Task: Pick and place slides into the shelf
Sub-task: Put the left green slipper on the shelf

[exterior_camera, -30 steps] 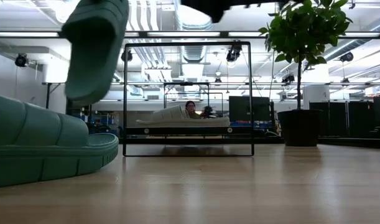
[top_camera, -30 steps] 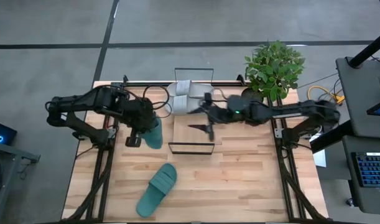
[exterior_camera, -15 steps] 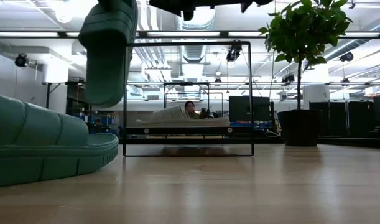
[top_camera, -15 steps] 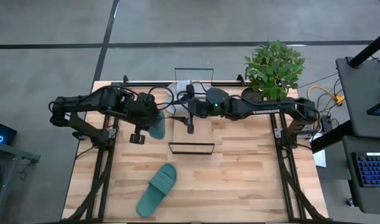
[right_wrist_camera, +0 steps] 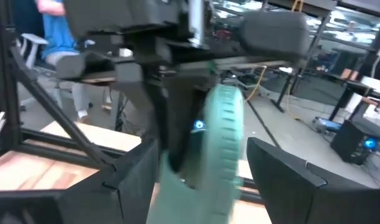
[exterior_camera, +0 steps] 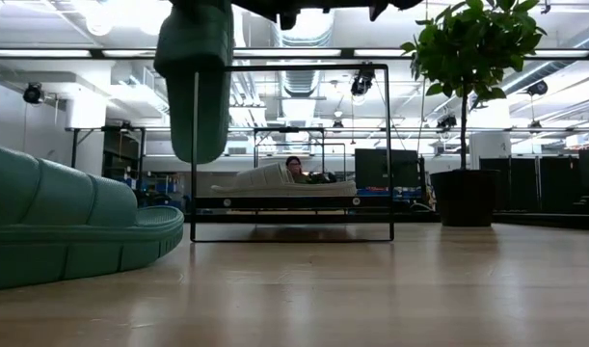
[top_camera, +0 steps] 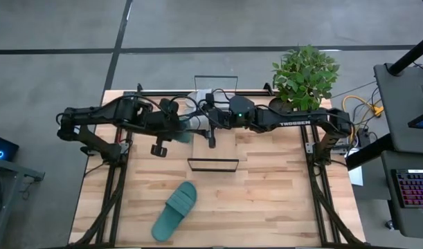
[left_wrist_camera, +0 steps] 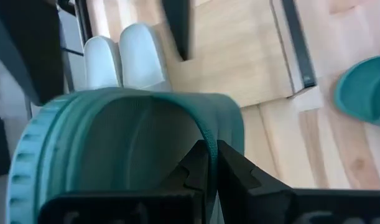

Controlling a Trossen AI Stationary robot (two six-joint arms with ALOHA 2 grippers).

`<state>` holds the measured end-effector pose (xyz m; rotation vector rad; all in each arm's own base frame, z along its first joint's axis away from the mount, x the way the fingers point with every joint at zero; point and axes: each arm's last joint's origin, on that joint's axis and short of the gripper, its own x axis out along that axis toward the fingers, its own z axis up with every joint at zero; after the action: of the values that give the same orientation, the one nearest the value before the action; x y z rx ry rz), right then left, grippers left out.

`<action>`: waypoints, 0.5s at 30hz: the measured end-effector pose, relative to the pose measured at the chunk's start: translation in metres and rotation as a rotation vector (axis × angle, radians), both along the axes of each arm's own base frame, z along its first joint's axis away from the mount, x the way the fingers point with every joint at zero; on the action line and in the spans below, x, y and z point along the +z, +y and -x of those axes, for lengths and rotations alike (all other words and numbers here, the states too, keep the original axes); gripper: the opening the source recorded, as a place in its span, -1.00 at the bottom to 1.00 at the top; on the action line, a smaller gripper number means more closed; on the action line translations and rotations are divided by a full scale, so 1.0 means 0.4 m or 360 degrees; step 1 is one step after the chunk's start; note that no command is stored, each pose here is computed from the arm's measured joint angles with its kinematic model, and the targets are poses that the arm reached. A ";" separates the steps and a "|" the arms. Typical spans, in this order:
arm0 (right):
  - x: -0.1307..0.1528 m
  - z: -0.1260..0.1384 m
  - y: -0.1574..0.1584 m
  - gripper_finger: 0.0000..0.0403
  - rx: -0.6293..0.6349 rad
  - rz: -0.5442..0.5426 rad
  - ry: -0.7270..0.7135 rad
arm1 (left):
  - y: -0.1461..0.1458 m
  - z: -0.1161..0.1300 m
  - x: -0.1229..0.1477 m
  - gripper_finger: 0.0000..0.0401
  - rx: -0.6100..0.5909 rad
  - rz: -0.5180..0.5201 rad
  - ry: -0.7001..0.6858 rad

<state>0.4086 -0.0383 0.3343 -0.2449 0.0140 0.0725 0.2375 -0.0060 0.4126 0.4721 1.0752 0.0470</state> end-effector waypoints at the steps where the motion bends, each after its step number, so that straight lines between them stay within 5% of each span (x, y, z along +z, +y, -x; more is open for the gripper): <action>1: 0.000 0.000 0.001 0.18 0.0006 0.0017 -0.0001 | 0.000 -0.001 0.000 -1.00 -0.0009 -0.0009 0.0004; 15: -0.006 -0.001 -0.005 0.16 -0.0073 0.0098 0.0021 | -0.003 -0.047 -0.006 -1.00 -0.0123 -0.0073 -0.0053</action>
<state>0.4090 -0.0404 0.3319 -0.3053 0.0348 0.0281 0.2561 -0.0071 0.4104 0.5523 1.0240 0.0111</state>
